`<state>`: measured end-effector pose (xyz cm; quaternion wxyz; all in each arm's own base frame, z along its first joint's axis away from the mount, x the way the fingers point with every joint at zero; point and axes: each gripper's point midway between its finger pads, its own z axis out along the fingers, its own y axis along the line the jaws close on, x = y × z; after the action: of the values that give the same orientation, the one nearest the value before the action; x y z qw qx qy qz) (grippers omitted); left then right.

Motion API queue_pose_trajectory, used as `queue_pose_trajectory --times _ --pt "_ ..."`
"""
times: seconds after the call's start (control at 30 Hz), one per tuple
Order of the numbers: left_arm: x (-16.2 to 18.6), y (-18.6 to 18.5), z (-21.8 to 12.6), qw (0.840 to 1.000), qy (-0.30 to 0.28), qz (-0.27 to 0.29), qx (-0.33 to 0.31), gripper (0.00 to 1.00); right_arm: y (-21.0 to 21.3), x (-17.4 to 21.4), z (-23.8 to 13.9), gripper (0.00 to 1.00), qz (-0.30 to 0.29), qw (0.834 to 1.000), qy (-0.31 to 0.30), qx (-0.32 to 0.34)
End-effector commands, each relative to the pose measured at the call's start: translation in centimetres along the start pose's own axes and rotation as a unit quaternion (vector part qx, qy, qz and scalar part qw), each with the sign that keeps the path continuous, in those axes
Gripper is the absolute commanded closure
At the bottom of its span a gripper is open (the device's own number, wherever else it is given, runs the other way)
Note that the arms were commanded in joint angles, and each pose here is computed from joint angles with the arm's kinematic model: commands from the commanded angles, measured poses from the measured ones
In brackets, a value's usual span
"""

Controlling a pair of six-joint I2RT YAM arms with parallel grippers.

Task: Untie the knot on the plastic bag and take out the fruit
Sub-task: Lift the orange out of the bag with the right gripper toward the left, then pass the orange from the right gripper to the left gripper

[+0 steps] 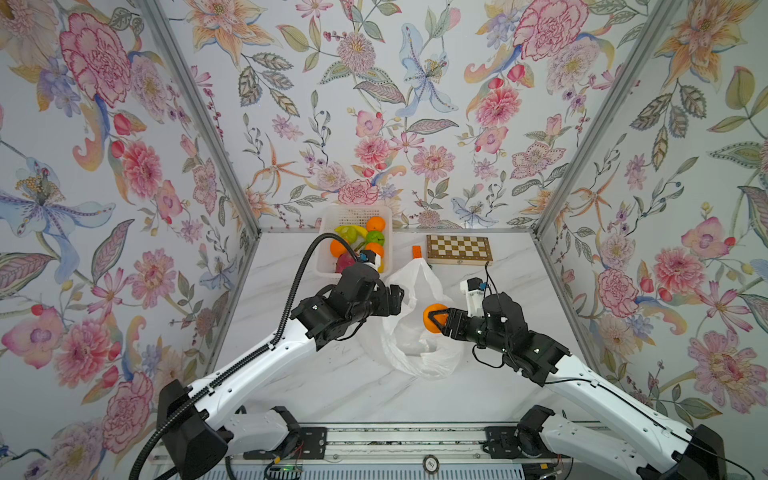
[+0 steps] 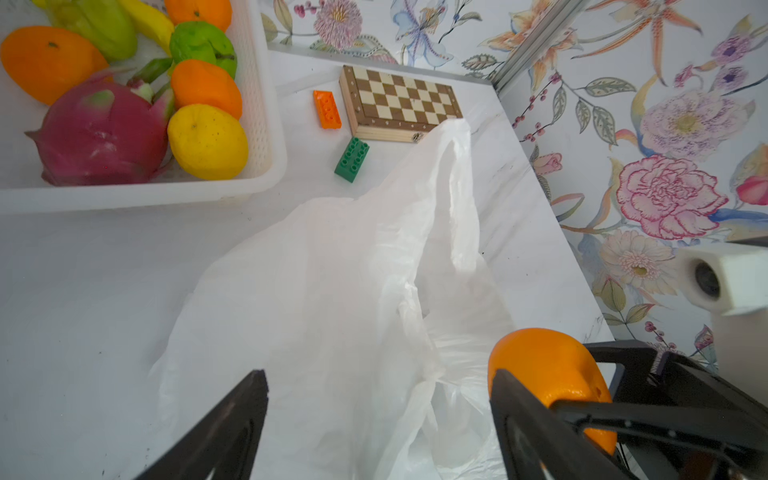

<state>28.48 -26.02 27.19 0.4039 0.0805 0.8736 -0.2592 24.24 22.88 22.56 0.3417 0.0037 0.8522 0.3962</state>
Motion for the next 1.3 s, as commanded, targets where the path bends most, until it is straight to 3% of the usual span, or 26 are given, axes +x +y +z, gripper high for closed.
queue_pose_trajectory --times 0.0,0.2,0.4,0.57,0.83,1.27 --pt "-3.1 -2.6 -3.2 0.994 -0.074 0.06 0.062 0.17 2.3 -2.7 -1.7 0.62 0.026 0.999 -0.017 -0.033" --pt "-4.3 -5.7 -6.2 0.96 -0.154 0.178 0.153 0.24 6.6 -4.7 -2.3 0.6 0.056 0.992 0.039 -0.107" --pt "-3.7 -7.3 -6.8 0.932 -0.166 0.259 0.191 0.15 10.5 -5.4 -2.2 0.6 0.078 0.978 0.094 -0.167" --pt "-3.4 -9.1 -6.8 0.911 -0.168 0.296 0.235 0.04 12.3 -6.3 -2.6 0.58 0.079 0.973 0.104 -0.191" --pt "-4.0 -10.4 -5.6 0.9 -0.167 0.315 0.249 0.02 15.1 -5.8 -2.5 0.58 0.067 0.964 0.13 -0.222" --pt "-4.3 -10.5 -4.7 0.906 -0.17 0.296 0.251 0.3 15.1 -4.6 -1.9 0.57 0.075 0.961 0.147 -0.224"
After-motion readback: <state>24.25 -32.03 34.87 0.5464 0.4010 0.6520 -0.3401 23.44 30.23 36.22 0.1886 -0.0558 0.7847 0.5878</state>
